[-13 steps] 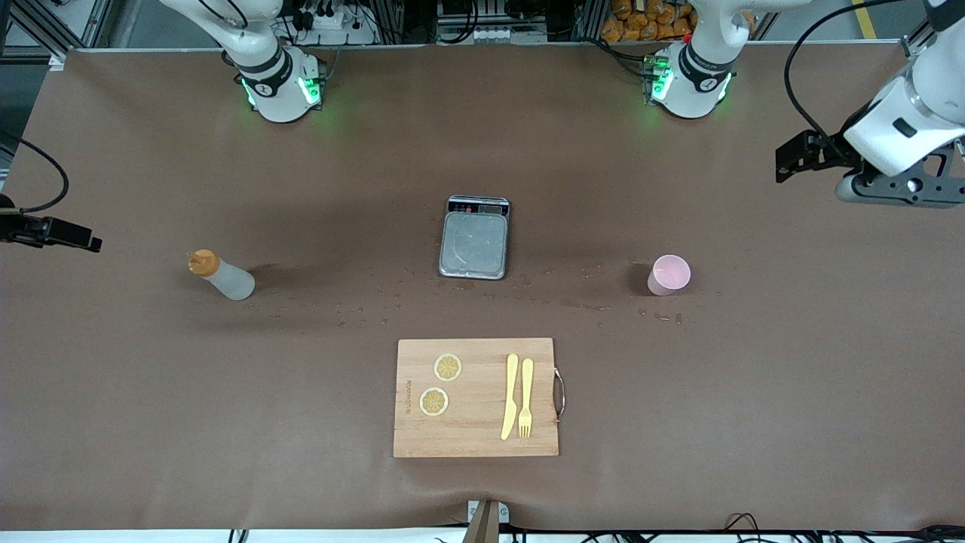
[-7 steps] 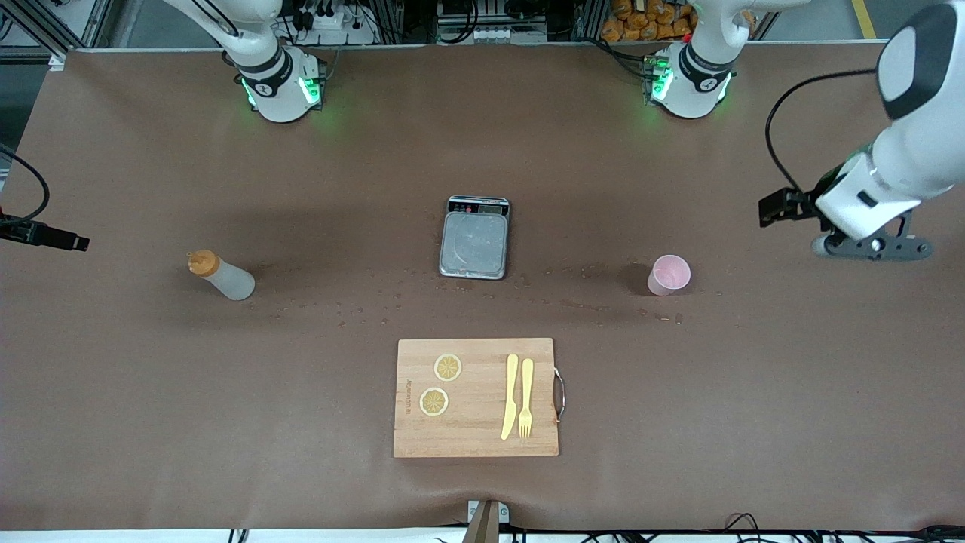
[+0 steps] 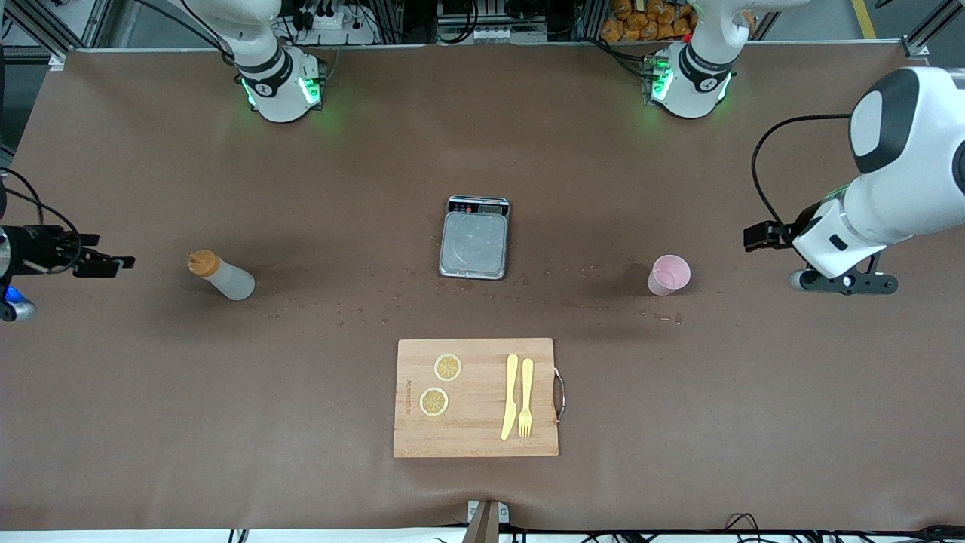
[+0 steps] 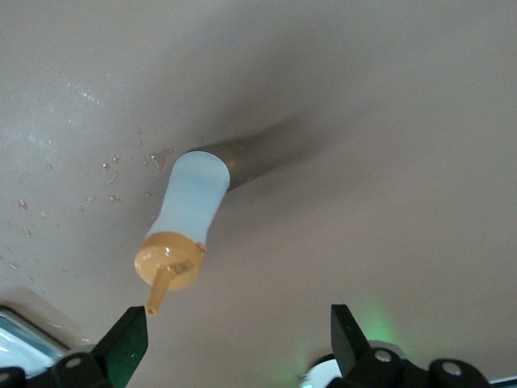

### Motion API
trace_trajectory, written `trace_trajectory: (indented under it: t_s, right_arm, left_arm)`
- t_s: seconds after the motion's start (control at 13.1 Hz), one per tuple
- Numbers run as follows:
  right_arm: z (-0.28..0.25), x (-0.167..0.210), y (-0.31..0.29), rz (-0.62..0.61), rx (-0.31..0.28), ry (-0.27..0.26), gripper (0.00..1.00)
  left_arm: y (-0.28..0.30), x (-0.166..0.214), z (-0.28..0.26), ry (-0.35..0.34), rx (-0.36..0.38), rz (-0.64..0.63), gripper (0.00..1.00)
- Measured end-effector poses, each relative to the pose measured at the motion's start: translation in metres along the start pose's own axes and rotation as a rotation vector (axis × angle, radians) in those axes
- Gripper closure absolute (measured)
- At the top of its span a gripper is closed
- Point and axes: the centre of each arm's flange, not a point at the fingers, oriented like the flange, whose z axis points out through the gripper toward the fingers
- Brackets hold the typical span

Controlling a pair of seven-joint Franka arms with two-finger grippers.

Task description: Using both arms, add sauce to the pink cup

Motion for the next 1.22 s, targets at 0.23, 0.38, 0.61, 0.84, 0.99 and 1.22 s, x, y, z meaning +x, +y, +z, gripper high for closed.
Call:
trace_trajectory:
  t_s: [0.23,0.38,0.61,0.84,0.99,1.22]
  right_arm:
    - [0.028,0.017,-0.001,0.186,0.092,-0.097,0.00]
    - [0.049,0.034,0.008,0.338,0.201,-0.190,0.00]
    - [0.082,0.061,0.036,0.489,0.329,-0.337,0.00]
    - [0.121,0.083,0.060,0.561,0.398,-0.445,0.00]
    - [0.144,0.091,0.065,0.580,0.404,-0.499,0.00]
    - [0.172,0.099,0.064,0.601,0.438,-0.574,0.00]
  left_arm:
    - [0.004,0.014,0.025,-0.018,-0.002,0.008,0.00]
    - [0.005,0.019,0.035,-0.024,-0.003,0.010,0.00]
    - [0.010,0.028,0.051,-0.027,-0.004,0.018,0.00]
    - [0.011,0.030,0.057,-0.034,-0.004,0.018,0.00]
    - [0.011,0.030,0.057,-0.032,-0.004,0.019,0.00]
    - [0.012,0.031,0.056,-0.028,-0.005,0.020,0.00]
